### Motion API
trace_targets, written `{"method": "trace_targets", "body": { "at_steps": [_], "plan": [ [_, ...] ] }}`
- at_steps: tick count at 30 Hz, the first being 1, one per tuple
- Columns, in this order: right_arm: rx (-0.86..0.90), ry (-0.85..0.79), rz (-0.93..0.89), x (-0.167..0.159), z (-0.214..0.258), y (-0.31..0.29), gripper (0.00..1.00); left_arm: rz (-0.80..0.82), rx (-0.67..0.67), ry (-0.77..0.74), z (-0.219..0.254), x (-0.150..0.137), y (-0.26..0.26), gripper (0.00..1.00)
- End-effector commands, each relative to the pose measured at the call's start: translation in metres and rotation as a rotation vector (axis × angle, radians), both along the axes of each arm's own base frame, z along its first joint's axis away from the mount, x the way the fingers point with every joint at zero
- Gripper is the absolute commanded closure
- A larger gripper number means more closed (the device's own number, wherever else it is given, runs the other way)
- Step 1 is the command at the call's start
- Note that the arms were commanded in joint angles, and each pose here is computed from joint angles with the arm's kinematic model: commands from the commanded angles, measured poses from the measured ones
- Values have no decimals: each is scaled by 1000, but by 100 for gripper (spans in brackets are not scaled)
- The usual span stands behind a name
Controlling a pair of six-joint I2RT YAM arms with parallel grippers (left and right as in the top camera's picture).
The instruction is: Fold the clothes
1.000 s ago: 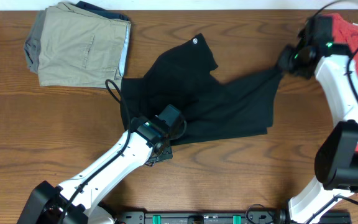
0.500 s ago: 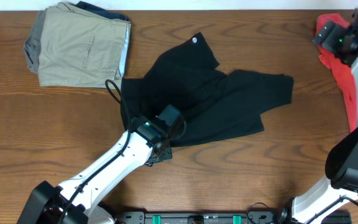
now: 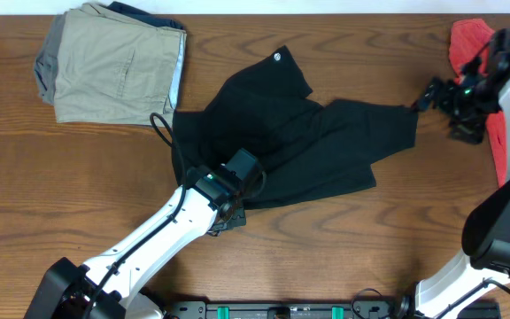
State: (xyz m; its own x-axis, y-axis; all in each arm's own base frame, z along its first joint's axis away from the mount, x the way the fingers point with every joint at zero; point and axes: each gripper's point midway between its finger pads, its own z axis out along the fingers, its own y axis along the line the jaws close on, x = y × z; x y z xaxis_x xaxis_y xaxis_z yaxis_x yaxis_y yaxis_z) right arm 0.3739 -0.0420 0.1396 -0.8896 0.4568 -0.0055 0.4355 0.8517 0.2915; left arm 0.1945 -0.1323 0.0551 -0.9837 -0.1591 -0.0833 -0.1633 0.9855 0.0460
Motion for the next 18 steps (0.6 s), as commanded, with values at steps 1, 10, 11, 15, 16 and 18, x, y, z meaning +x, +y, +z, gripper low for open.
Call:
{"method": "trace_targets", "body": {
  "at_steps": [1, 10, 11, 15, 16, 18],
  "plan": [
    [46, 40, 168, -11, -10, 38, 1, 2, 17, -22, 1, 3, 3, 93],
    [-192, 278, 203, -65, -83, 61, 1, 2, 20, -17, 1, 2, 4, 93],
    [-202, 293, 194, -70, -89, 62, 1, 2, 22, -14, 1, 1, 5, 93],
    [-204, 328, 185, -87, -113, 66, 2, 2, 27, -9, 1, 0, 6, 93],
    [-204, 333, 186, -90, -118, 66, 4, 2, 27, -8, 0, 0, 6, 93],
    [-203, 341, 180, -96, -126, 66, 11, 2, 27, -9, 0, 0, 6, 93]
  ]
}}
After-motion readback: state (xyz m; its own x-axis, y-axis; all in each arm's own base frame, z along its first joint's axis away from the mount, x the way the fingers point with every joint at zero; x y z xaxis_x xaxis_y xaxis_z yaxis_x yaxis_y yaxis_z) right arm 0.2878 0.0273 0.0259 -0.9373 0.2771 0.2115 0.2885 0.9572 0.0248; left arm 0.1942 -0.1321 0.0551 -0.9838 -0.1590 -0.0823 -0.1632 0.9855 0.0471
